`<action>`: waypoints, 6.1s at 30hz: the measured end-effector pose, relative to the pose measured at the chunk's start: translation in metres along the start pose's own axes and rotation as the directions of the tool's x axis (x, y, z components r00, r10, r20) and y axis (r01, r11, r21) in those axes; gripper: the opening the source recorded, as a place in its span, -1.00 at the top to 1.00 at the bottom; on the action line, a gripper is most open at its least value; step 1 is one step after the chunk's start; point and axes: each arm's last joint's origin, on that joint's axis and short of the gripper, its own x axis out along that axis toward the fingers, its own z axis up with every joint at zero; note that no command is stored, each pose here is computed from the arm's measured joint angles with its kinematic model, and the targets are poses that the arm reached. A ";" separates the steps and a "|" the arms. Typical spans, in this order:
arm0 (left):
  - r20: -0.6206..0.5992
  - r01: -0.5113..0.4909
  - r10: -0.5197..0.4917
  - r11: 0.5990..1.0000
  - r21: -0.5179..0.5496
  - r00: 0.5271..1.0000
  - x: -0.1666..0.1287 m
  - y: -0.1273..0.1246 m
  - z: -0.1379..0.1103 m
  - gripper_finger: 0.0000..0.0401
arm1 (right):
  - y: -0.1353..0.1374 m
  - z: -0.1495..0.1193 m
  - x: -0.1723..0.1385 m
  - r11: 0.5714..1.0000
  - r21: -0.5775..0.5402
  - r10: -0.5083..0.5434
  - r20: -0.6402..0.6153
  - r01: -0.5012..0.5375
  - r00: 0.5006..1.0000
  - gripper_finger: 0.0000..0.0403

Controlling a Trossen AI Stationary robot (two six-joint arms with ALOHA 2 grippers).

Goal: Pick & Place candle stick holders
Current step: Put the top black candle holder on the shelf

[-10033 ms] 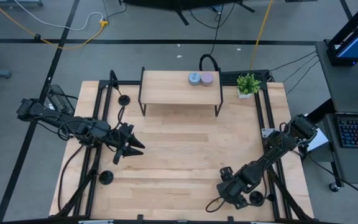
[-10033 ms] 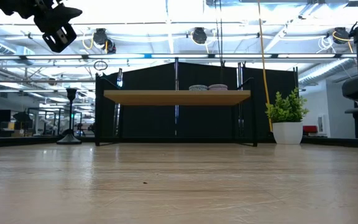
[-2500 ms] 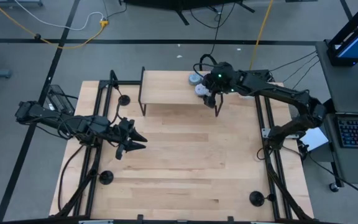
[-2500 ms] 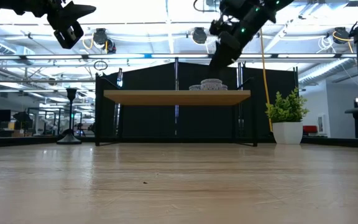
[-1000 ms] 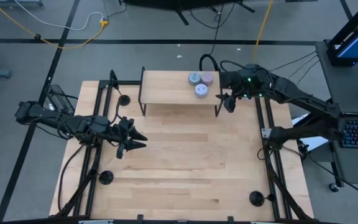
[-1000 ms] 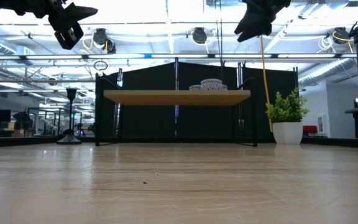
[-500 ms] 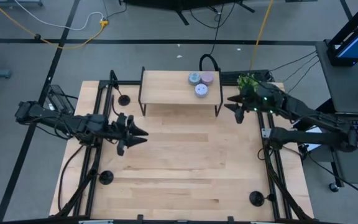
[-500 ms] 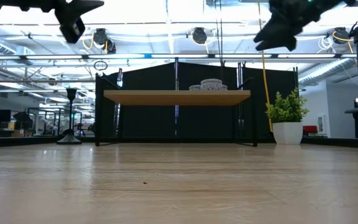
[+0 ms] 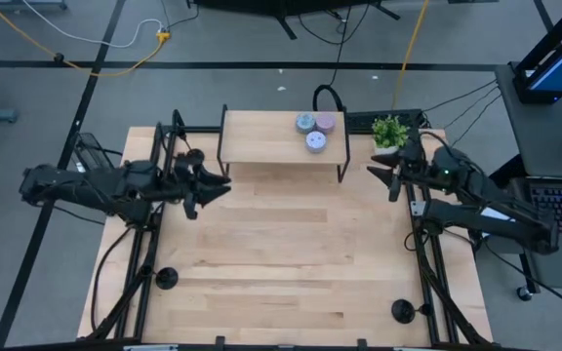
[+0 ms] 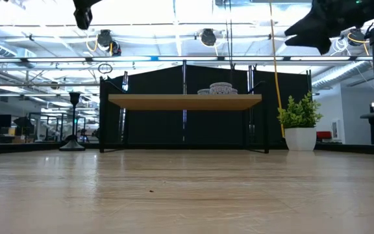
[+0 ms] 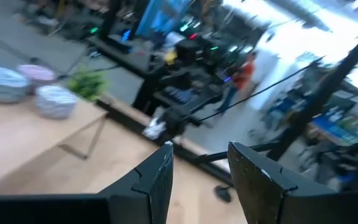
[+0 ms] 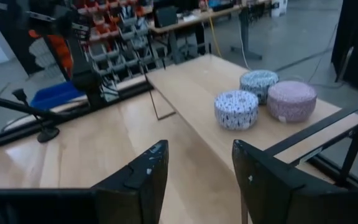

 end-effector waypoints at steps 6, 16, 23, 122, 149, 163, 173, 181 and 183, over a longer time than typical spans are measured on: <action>-0.166 -0.217 0.217 0.976 0.017 0.962 -0.007 -0.002 0.042 0.21 | 0.000 -0.005 -0.009 1.000 -0.003 0.006 0.027 -0.006 1.000 0.15; -0.378 -0.588 0.548 0.809 0.012 0.746 -0.012 0.016 0.080 0.21 | -0.003 -0.027 -0.008 0.997 0.038 0.060 0.014 -0.061 0.998 0.15; -0.440 -0.777 0.696 0.629 -0.008 0.568 -0.016 0.048 0.096 0.21 | -0.003 -0.028 -0.010 0.998 0.030 0.063 0.027 -0.064 0.998 0.15; -0.577 -0.997 0.813 0.051 -0.062 0.077 -0.030 0.182 0.107 0.21 | -0.005 -0.041 -0.038 0.998 0.006 0.068 0.099 -0.069 0.993 0.15; -0.599 -0.995 0.795 0.060 -0.080 0.096 -0.028 0.183 0.104 0.21 | -0.005 -0.041 -0.037 0.997 0.014 0.068 0.099 -0.070 0.993 0.15; -0.613 -0.996 0.785 0.058 -0.066 0.087 -0.028 0.190 0.093 0.21 | -0.005 -0.041 -0.037 0.997 0.018 0.068 0.099 -0.071 0.993 0.15; -0.629 -0.996 0.773 0.059 -0.063 0.086 -0.027 0.191 0.091 0.21 | -0.005 -0.041 -0.037 0.997 0.018 0.068 0.099 -0.071 0.993 0.15; -0.693 -0.998 0.718 0.049 -0.029 0.055 -0.016 0.212 0.079 0.21 | -0.005 -0.041 -0.037 0.997 0.018 0.068 0.100 -0.070 0.993 0.15; -0.702 -0.999 0.711 0.041 -0.013 0.038 -0.013 0.217 0.077 0.21 | -0.005 -0.041 -0.037 0.997 0.018 0.068 0.099 -0.070 0.993 0.15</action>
